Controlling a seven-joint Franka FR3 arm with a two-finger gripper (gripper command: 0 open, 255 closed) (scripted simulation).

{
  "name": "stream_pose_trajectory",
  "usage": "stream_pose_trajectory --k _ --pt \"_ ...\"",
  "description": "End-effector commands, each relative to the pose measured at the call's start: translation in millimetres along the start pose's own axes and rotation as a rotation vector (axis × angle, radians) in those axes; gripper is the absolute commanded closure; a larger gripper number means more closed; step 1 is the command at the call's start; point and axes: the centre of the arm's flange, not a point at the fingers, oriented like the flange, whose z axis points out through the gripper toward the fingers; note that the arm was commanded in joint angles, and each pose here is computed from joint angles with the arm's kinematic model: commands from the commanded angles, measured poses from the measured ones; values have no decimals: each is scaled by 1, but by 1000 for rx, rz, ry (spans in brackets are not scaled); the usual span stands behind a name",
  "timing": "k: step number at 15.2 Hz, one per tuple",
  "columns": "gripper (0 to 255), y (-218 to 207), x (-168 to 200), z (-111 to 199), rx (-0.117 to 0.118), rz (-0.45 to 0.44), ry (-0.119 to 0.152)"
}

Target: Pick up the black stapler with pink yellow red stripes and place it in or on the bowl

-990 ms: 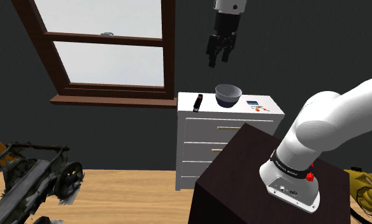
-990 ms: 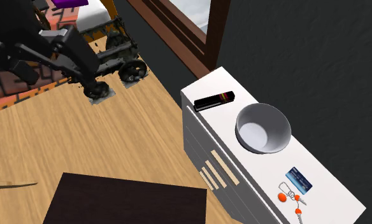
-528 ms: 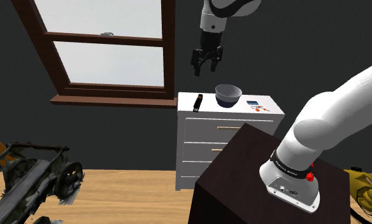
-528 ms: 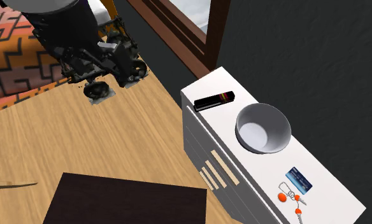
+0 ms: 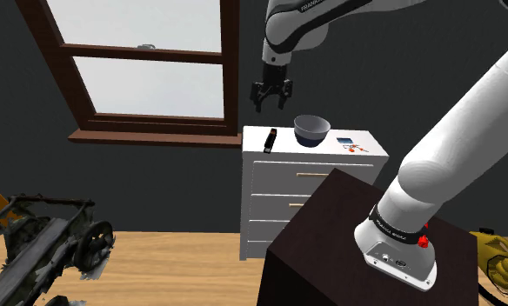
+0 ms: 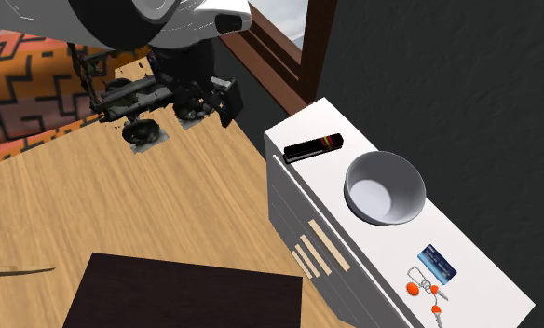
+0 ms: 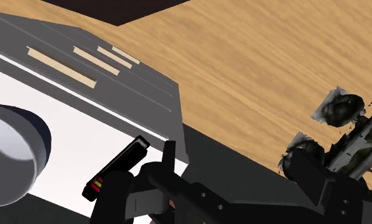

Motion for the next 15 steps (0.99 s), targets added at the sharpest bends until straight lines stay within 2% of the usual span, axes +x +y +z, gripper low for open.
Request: stream_pose_trajectory --k 1,15 --pt "0 7 19 18 0 54 1" --pt "0 78 134 144 -3 417 1"
